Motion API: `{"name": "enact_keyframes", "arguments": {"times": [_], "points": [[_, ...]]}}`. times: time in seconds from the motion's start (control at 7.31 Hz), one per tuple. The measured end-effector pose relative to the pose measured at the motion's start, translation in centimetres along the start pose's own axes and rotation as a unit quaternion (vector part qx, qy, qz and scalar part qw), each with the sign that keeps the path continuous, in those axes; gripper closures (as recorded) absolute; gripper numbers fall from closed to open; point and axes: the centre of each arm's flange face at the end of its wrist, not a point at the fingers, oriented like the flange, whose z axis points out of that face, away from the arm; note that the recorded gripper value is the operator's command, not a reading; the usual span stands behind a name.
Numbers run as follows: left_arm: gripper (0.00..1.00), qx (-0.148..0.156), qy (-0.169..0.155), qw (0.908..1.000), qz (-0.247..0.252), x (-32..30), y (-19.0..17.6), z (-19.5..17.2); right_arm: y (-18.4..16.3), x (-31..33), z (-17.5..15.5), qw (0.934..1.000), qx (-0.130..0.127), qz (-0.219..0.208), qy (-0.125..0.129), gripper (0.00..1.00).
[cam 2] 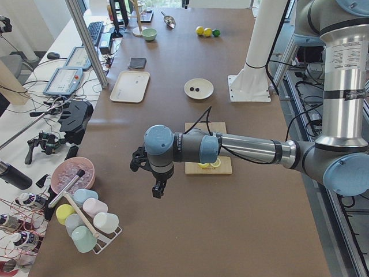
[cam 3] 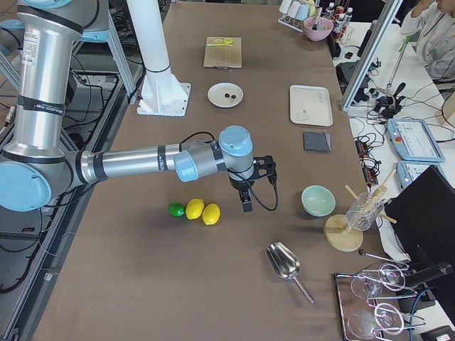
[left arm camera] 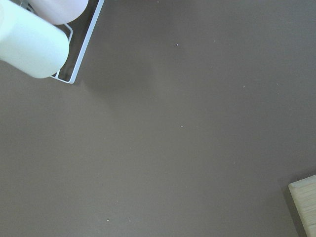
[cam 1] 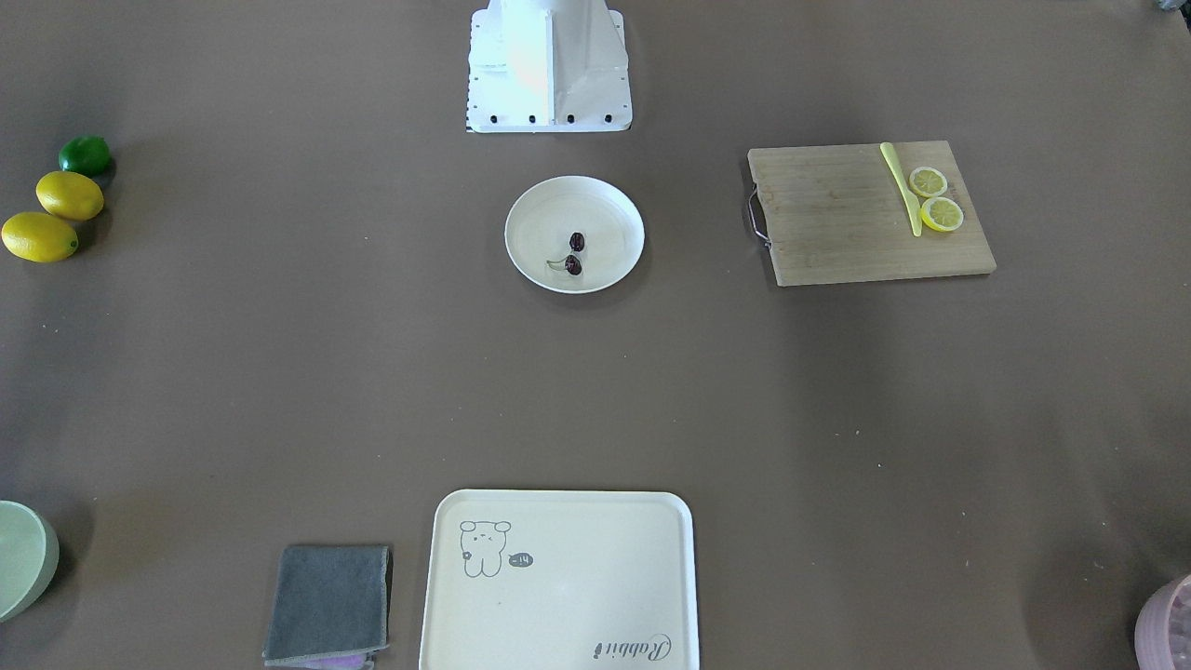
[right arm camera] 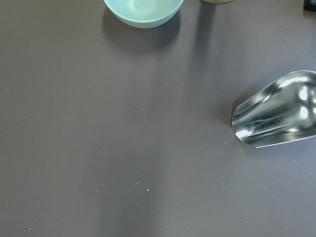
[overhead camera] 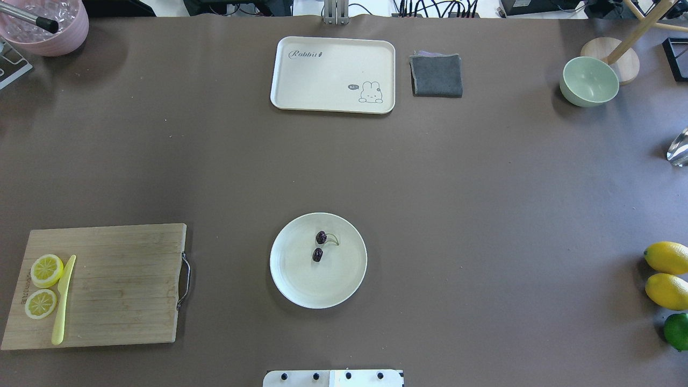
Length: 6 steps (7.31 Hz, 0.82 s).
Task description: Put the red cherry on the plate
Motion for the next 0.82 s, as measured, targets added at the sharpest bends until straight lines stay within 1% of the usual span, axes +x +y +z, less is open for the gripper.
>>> {"name": "enact_keyframes", "arguments": {"times": [0.27, 0.82], "points": [[0.02, 0.007, 0.003, 1.0, -0.003, -0.89, 0.38, 0.29, 0.05, 0.11, 0.04, 1.0, 0.0, 0.001, 0.001, 0.0], [0.02, 0.011, 0.003, 0.9999, -0.002, -0.99, 0.44, 0.25, -0.03, 0.2, -0.24, 1.0, 0.003, 0.002, 0.002, 0.0]]}}
